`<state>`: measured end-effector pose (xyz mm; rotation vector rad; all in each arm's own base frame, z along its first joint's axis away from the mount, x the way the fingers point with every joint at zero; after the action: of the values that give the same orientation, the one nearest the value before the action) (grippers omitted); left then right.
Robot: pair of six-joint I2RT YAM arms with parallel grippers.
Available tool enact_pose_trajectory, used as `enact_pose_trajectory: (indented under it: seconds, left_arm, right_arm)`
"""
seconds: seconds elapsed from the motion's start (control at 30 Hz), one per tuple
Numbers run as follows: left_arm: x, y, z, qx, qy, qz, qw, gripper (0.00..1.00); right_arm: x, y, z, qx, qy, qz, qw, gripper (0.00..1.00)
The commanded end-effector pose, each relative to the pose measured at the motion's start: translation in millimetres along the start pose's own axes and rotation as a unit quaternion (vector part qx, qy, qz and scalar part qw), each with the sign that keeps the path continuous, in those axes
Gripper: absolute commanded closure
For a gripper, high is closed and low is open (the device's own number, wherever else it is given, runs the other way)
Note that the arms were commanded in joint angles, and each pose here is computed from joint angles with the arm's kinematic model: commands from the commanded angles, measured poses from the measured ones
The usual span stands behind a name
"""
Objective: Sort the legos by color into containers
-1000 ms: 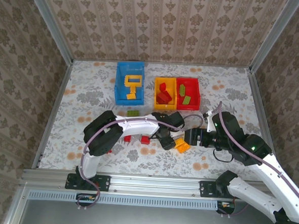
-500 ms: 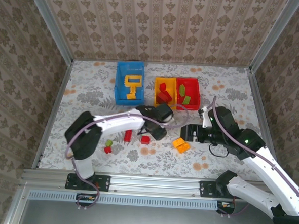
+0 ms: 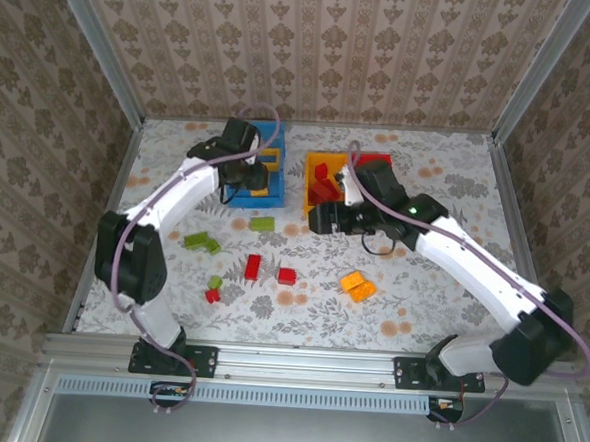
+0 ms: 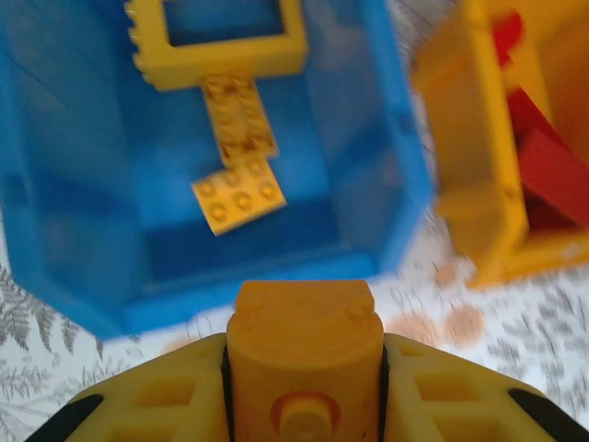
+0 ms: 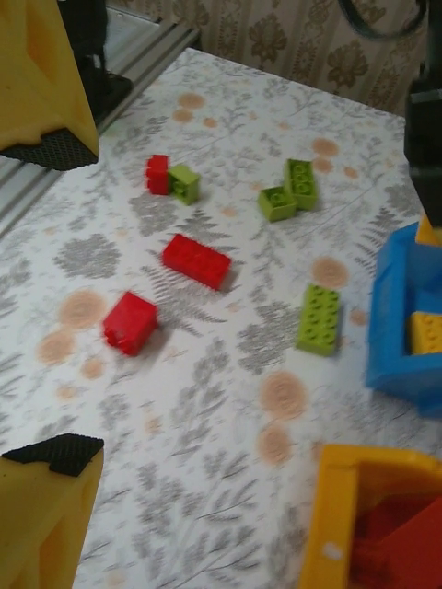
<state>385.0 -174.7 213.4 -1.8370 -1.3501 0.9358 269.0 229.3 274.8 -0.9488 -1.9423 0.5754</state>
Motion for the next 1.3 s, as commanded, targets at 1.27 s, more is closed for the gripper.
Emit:
enact_pose_trajectory:
  seconds: [1.27]
  left_arm:
    - [36,-85,71,-0.037,-0.195,-0.022,0.98,0.34]
  right_arm:
    - [4,171,30,0.097,-0.201,0.109,0.969,0.1]
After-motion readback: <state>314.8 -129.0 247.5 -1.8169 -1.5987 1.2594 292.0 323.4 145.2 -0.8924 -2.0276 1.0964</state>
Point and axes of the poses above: each hand's point on the last joint's axis, 136 mm out from that joint toward the fingers, its own y axis out along the fingers, its own x axis along the line the jaws close on, z = x × y, the point moved 6 cm from there along -y, back along the fingers, and after that the axes turned 2 degrees about y, right-handed, at the moved point
